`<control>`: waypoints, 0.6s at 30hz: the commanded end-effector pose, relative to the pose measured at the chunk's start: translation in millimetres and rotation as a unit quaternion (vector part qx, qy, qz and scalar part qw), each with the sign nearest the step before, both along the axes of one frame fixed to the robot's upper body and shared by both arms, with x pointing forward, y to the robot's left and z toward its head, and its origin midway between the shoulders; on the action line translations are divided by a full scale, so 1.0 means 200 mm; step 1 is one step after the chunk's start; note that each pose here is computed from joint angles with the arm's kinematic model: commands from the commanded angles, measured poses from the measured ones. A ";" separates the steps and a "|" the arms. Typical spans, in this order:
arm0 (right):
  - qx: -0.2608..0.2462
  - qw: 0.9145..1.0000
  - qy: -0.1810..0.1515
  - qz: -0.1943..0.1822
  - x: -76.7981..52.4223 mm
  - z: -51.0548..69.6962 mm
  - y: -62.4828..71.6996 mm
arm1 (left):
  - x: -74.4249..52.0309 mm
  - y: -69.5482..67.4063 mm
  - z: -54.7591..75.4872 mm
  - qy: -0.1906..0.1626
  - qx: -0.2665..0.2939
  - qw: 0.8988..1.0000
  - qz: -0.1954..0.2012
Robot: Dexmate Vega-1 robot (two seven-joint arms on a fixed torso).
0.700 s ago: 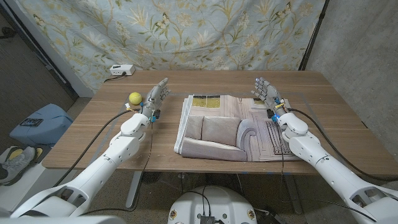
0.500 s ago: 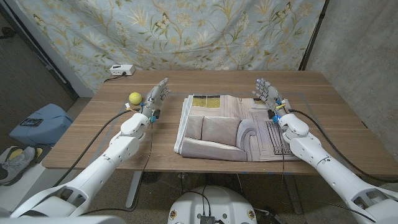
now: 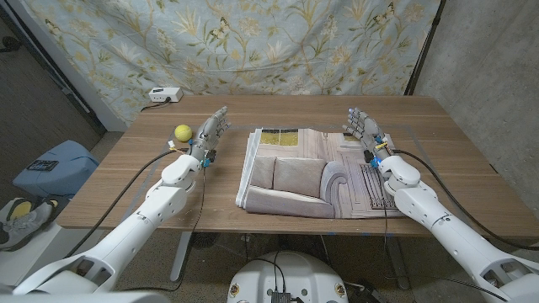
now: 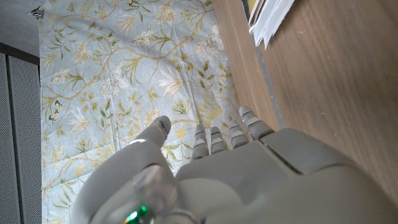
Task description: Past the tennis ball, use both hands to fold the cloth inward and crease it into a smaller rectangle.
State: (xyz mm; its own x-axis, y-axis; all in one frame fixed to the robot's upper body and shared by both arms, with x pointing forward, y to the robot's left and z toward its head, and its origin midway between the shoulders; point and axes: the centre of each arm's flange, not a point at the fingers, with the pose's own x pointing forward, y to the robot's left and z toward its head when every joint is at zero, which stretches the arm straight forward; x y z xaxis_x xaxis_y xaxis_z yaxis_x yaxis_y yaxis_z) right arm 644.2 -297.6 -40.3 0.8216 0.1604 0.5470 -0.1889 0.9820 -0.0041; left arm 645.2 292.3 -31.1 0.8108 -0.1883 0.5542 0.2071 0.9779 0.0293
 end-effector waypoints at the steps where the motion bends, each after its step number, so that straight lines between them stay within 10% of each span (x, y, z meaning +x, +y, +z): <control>1: -0.012 1.000 -0.006 -0.002 -0.03 0.02 -0.01 | -0.03 0.00 -0.01 -0.001 0.012 1.000 -0.003; 18: -0.025 0.999 -0.021 -0.014 -0.06 0.07 -0.07 | -0.04 -0.05 0.04 -0.002 0.067 0.998 -0.008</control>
